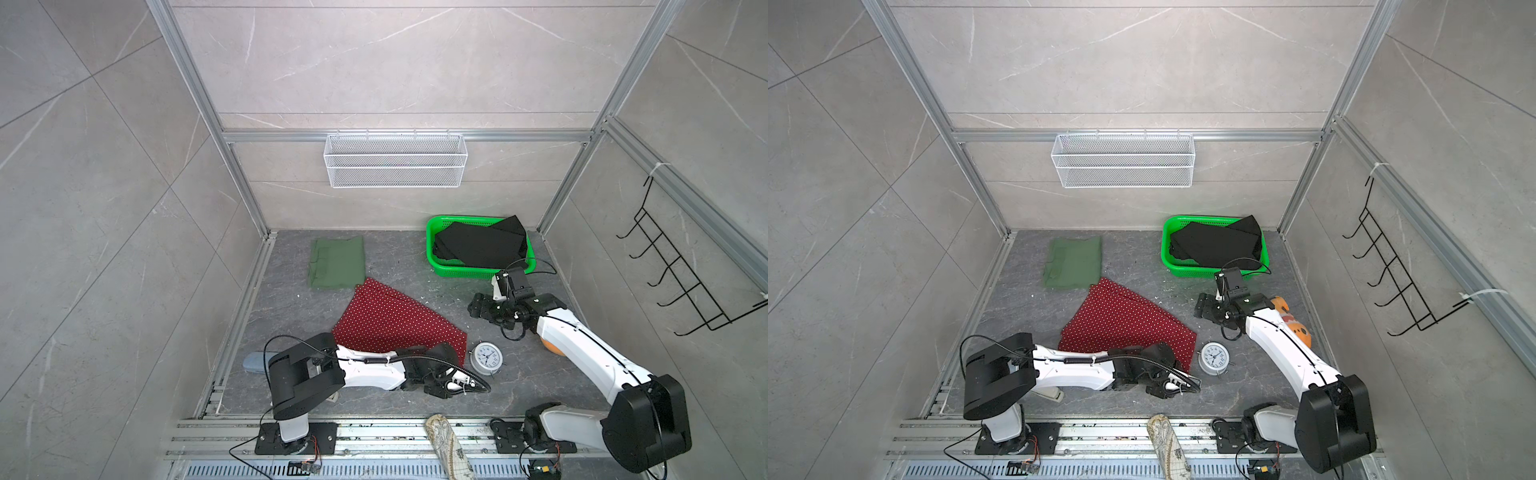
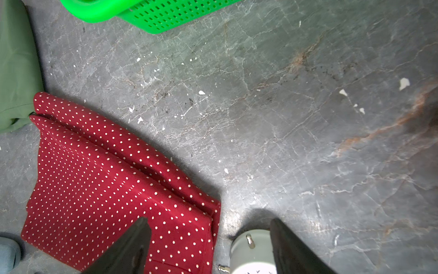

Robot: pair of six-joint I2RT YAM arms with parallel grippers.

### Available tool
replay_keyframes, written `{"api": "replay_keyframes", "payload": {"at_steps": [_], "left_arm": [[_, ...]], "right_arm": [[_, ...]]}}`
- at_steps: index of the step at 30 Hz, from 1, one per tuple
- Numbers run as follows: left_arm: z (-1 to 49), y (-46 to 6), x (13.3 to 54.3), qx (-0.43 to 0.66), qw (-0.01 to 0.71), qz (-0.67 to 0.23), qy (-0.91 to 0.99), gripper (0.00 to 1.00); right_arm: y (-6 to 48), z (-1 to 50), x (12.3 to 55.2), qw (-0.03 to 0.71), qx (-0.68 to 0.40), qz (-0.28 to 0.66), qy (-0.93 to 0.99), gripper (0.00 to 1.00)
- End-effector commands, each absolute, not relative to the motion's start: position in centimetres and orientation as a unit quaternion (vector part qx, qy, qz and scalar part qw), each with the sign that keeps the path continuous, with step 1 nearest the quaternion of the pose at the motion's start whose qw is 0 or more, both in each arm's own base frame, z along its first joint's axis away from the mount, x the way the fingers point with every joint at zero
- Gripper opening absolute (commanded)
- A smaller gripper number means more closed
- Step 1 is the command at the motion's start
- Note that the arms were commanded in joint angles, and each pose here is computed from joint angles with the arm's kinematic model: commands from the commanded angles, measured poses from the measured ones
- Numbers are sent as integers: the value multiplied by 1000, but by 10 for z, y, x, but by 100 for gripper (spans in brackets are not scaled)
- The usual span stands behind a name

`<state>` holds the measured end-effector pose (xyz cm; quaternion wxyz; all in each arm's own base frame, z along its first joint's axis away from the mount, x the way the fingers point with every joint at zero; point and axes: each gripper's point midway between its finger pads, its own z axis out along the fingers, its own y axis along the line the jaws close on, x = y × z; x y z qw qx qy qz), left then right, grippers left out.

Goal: Fold and stack skirts
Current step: Fold the skirt at the center of the table.

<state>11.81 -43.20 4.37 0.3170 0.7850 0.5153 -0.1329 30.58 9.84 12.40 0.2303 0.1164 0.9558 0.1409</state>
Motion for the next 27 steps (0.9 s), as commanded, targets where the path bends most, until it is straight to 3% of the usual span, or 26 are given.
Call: {"api": "replay_keyframes", "payload": {"at_steps": [1, 3, 6, 10, 17, 27], "left_arm": [[46, -443, 114, 782, 310, -150, 519, 52], [43, -444, 114, 782, 305, -149, 523, 52], [37, -445, 115, 782, 297, -145, 529, 44], [29, -445, 119, 782, 287, -136, 536, 24], [28, -449, 128, 769, 303, -132, 547, 2], [96, -448, 173, 676, 379, -202, 599, 0]], "right_arm": [[99, 117, 305, 221, 123, 146, 956, 82], [98, 117, 306, 222, 123, 148, 956, 82], [97, 115, 307, 221, 123, 147, 956, 82], [95, 113, 307, 220, 126, 147, 956, 82], [94, 113, 308, 218, 128, 155, 955, 82], [99, 124, 311, 217, 114, 174, 954, 79]]}}
